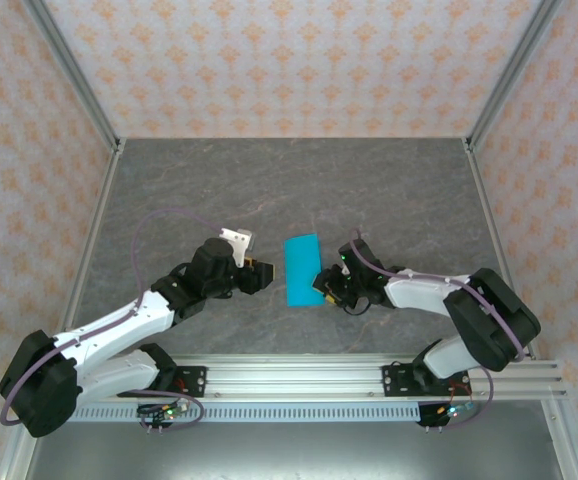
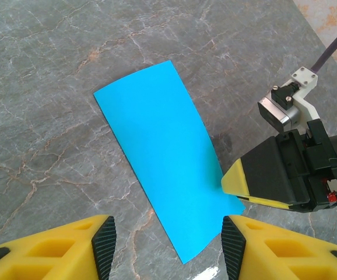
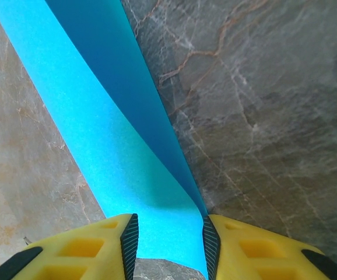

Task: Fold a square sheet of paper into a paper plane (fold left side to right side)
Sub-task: Fold the triangle a second time at the center of the table.

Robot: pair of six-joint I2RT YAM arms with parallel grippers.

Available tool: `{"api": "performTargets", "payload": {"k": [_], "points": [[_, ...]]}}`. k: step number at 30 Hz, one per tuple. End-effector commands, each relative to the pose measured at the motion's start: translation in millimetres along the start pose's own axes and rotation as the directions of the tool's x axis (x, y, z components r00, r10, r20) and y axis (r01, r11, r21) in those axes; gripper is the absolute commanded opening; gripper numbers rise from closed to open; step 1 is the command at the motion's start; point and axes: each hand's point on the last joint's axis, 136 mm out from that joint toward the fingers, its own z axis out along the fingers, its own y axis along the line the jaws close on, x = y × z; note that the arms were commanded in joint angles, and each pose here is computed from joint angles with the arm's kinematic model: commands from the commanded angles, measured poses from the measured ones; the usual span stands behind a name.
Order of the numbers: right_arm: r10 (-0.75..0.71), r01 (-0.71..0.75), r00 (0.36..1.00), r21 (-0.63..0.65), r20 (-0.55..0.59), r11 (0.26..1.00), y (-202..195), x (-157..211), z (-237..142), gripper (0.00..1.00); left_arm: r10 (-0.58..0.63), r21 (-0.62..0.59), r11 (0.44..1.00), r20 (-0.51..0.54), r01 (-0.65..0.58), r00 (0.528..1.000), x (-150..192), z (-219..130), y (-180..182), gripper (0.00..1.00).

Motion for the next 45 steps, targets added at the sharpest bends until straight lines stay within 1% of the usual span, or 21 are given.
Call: {"api": "performTargets", "payload": {"k": [1,6,9,12,19,22,30,36,42,45], "points": [[0.016,-0.016,1.000,0.014,-0.004,1.000,-9.5,3.7,2.0,0.37,0.027,-0.002,1.000,0.022,-0.027,0.999,-11.0,-4.7,-4.0,0.54],[-0.054,0.059,0.997,-0.095,0.061,0.994,15.5,-5.6,-6.8,0.37,0.029,0.000,1.000,0.026,-0.029,0.999,-12.3,-4.6,-4.8,0.54],[-0.087,0.099,0.991,-0.119,0.100,0.988,22.9,-8.6,-16.4,0.37,0.029,0.000,1.000,0.025,-0.029,0.999,-12.0,-4.0,-4.5,0.54],[-0.090,0.106,0.988,-0.130,0.127,0.986,24.7,-10.4,-22.8,0.39,0.029,0.000,1.000,0.026,-0.029,0.999,-12.4,-3.6,-4.5,0.54],[-0.059,0.065,0.996,-0.094,0.069,0.993,16.0,-6.2,-9.0,0.39,0.034,0.000,0.999,0.029,-0.034,0.999,-14.7,-4.7,-5.6,0.54],[-0.060,0.067,0.996,-0.121,0.059,0.990,22.6,-7.3,-3.4,0.39,0.037,0.004,0.999,0.028,-0.037,0.999,-14.5,-5.0,-6.3,0.54],[-0.099,0.112,0.992,-0.157,0.083,0.981,45.7,-15.6,-8.0,0.39,0.046,0.045,0.998,0.048,-0.048,0.998,-15.0,-11.7,-13.1,0.54],[-0.083,0.095,0.993,-0.146,0.081,0.985,43.5,-21.0,-6.7,0.39,0.056,0.085,0.995,0.058,-0.061,0.997,-12.6,-16.6,-18.8,0.54],[-0.050,0.057,0.998,-0.151,0.049,0.987,44.7,-31.1,-5.2,0.38,0.122,0.155,0.979,0.080,-0.133,0.989,-9.4,-27.7,-37.1,0.54],[-0.058,0.064,0.997,-0.164,0.042,0.984,51.4,-37.0,-6.2,0.38,0.161,0.164,0.972,0.059,-0.169,0.985,-1.4,-27.8,-44.9,0.54]]}}
